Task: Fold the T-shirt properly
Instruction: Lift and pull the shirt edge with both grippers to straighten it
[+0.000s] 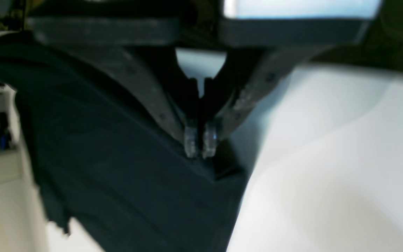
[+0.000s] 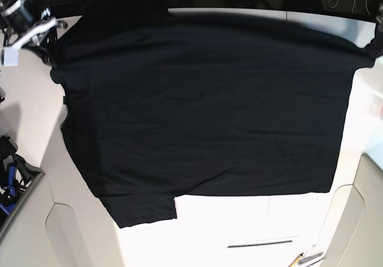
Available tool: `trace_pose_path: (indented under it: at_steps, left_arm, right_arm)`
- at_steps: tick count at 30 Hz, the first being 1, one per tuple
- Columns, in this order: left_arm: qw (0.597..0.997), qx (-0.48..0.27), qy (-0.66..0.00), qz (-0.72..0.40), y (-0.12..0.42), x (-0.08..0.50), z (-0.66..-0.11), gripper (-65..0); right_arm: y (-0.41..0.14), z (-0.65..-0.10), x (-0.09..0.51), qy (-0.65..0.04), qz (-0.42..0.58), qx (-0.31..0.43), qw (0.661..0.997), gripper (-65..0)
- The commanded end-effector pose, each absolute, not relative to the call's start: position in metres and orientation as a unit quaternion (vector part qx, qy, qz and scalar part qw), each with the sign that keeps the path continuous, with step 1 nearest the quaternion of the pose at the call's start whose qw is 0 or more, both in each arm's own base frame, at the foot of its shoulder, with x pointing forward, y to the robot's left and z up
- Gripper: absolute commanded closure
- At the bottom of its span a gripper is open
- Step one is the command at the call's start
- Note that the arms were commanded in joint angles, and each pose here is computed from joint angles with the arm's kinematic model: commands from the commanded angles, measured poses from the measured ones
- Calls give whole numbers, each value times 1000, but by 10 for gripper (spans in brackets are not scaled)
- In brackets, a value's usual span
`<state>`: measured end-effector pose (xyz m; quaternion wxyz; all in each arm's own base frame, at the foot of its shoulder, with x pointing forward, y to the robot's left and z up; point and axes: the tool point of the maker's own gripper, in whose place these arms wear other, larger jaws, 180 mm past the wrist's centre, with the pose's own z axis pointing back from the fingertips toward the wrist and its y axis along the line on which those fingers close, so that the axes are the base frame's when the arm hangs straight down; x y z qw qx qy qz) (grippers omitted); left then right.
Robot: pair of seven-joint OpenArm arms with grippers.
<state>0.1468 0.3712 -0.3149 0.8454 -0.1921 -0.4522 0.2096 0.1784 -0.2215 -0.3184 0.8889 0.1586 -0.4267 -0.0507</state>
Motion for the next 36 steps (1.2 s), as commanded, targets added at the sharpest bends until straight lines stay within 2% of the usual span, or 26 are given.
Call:
trace_pose_path:
  at_steps: [1, 5, 12, 18, 23, 32, 33, 34, 36]
  left_arm:
    - [839, -185, -475, 189, 375, 160, -301, 0]
    - [844, -170, -487, 149, 367, 195, -304, 0]
    - [857, -111, -497, 80, 364, 242, -307, 0]
    - [859, -55, -498, 103, 388, 252, -312, 0]
    - [856, -32, -504, 107, 396, 253, -312, 0]
    - [851, -36, -513, 109, 396, 255, -308, 0]
    - [851, -36, -512, 109, 396, 255, -308, -4]
    - [851, -36, -512, 109, 396, 255, -308, -90]
    - [851, -37, -513, 109, 395, 256, -308, -233]
  right_arm:
    - [-220, -304, 193, -456, -37, 159, 875, 0]
    - [-208, -299, 231, -488, -10, 155, 859, 0]
    - [-192, -331, 288, -487, 2, 165, 858, 0]
    - [-204, -343, 326, -487, -18, 159, 858, 0]
    - [-214, -348, 342, -484, -38, 151, 861, 0]
    - [-217, -351, 341, -479, -49, 148, 864, 0]
    - [-217, -351, 340, -477, -49, 149, 865, 0]
    - [-217, -352, 340, -476, -47, 149, 866, -5]
    - [-214, -353, 339, -472, -40, 151, 867, -235]
